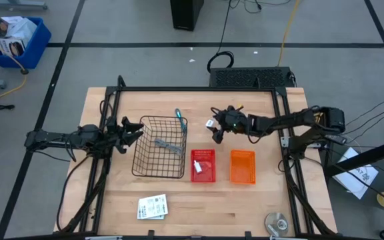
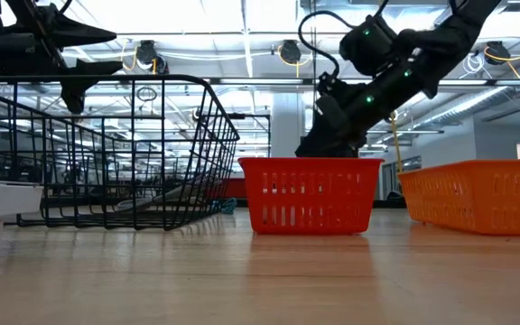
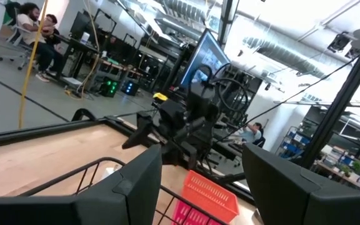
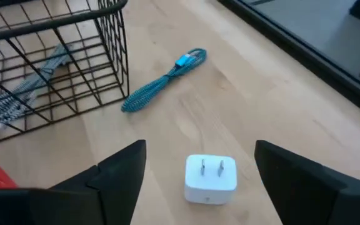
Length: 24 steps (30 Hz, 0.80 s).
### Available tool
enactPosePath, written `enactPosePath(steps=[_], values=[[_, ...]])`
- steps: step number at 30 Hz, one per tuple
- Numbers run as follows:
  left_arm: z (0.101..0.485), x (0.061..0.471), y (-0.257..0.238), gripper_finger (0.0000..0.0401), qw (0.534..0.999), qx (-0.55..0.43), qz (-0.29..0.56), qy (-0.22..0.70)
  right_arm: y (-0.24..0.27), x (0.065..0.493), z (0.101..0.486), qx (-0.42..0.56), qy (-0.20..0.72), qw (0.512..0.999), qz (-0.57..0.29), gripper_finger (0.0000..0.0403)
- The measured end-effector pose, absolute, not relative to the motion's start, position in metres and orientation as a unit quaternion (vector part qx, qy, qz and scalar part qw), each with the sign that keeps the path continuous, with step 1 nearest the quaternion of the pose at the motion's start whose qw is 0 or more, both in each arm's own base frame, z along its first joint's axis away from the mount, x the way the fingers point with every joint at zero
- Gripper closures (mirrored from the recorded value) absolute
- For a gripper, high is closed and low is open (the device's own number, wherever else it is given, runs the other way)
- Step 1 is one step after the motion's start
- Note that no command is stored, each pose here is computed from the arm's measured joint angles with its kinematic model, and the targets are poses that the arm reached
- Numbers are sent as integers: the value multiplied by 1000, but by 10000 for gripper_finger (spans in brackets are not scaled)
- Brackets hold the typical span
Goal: Pick and place items into bin
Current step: Put the white adapter into the red bin
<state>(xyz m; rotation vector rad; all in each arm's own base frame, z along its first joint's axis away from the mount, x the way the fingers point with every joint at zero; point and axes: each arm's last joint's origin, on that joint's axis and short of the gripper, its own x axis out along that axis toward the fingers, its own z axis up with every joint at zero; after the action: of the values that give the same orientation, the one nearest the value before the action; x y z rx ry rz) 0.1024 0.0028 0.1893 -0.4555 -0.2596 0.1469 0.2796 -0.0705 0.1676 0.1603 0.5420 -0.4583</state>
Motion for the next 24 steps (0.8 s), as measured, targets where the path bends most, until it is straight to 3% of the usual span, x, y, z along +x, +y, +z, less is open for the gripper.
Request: enactPosePath(steps=[24], values=[[188, 102, 4, 173, 962, -224, 87, -126, -99, 295, 124, 100, 324, 913, -229, 114]])
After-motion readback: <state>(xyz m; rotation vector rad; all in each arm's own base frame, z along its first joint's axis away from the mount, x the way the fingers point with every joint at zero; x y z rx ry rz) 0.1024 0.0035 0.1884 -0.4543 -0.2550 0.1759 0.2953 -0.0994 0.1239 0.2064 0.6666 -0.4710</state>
